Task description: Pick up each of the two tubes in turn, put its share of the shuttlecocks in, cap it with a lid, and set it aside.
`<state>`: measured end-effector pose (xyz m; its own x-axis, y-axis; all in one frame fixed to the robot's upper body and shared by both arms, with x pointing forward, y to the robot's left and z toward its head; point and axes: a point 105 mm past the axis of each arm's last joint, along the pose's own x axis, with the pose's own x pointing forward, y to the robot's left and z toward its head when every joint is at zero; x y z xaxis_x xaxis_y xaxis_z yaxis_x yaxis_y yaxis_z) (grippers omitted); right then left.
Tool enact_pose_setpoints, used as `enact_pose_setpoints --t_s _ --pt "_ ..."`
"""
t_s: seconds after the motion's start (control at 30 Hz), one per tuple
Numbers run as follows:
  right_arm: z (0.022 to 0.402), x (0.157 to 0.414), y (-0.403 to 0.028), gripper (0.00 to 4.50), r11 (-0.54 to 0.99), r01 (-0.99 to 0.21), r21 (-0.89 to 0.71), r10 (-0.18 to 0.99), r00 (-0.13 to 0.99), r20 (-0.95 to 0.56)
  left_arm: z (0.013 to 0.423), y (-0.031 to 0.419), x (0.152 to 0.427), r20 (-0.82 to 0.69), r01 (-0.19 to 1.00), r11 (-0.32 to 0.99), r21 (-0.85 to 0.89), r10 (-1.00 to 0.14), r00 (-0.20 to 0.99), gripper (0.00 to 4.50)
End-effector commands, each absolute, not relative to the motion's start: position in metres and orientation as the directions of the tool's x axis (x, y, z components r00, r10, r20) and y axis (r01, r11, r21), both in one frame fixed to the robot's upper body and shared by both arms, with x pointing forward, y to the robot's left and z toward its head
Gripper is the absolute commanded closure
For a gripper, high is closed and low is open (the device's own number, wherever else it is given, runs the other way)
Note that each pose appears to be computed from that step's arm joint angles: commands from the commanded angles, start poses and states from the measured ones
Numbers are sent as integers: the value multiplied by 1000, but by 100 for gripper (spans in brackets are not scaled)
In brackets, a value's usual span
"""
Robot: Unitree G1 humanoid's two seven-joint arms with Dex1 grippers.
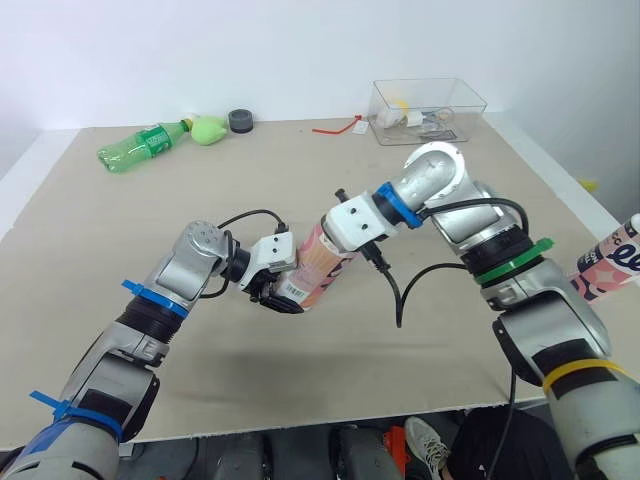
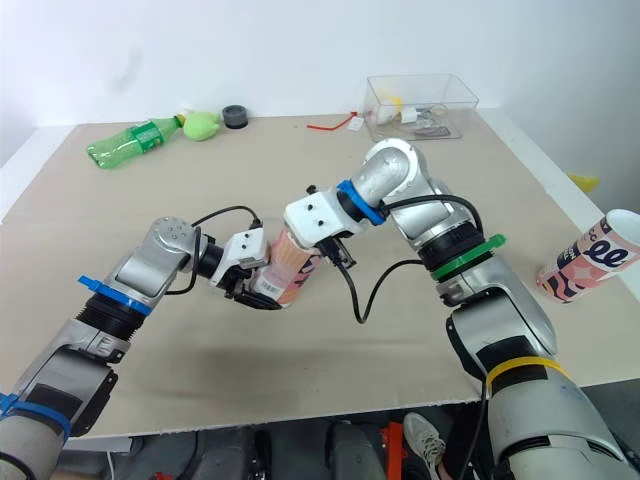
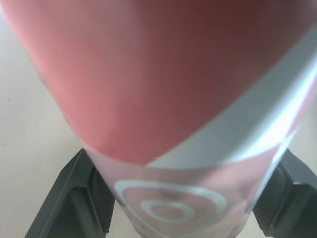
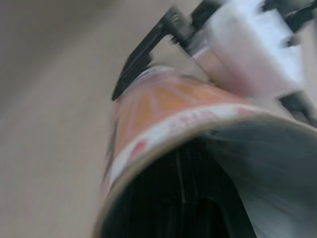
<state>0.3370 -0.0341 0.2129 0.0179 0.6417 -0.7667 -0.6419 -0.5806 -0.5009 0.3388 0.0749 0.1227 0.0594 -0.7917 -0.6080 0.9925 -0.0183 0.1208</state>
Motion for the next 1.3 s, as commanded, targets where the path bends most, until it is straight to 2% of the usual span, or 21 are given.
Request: enact_pose_setpoints --t_s 0.03,0.2,0.33,0.53,0.7,0.8,0.9,1.0,1.07,1.2,1.3 --pt "203 331 -24 446 -658 -609 -443 583 -40 -811 137 64 337 -584 985 -56 164 -810 52 144" --pt "199 331 -19 446 -676 -597 -432 575 -60 -816 137 65 338 -580 985 -47 166 -812 59 144" --pt "216 330 -21 446 -646 -606 -465 621 -62 -782 134 67 337 -583 986 -40 163 -810 63 144" --pt "283 324 -46 446 -444 -723 -529 808 -69 -585 124 71 336 -587 989 -27 145 -807 64 144" --pt "312 316 -78 446 -307 -803 -511 881 -37 -472 119 72 336 -583 990 -21 143 -810 67 144" --pt "318 313 -93 446 -243 -835 -494 903 -9 -430 117 71 336 -575 989 -16 145 -815 71 144" --pt "307 311 -101 446 -197 -864 -463 906 19 -422 117 66 338 -540 985 -3 173 -837 92 144" --pt "302 317 -117 446 -37 -904 -427 934 121 -336 120 58 348 -464 968 67 241 -869 175 144" --pt "294 333 -136 446 123 -895 -429 917 268 -296 118 54 348 -411 965 103 242 -890 198 144" --pt "257 362 -191 446 437 -796 -418 752 578 -317 120 42 346 -254 942 217 257 -925 283 144" --pt "235 364 -219 446 552 -736 -391 645 675 -358 117 34 337 -188 929 258 265 -931 312 144"
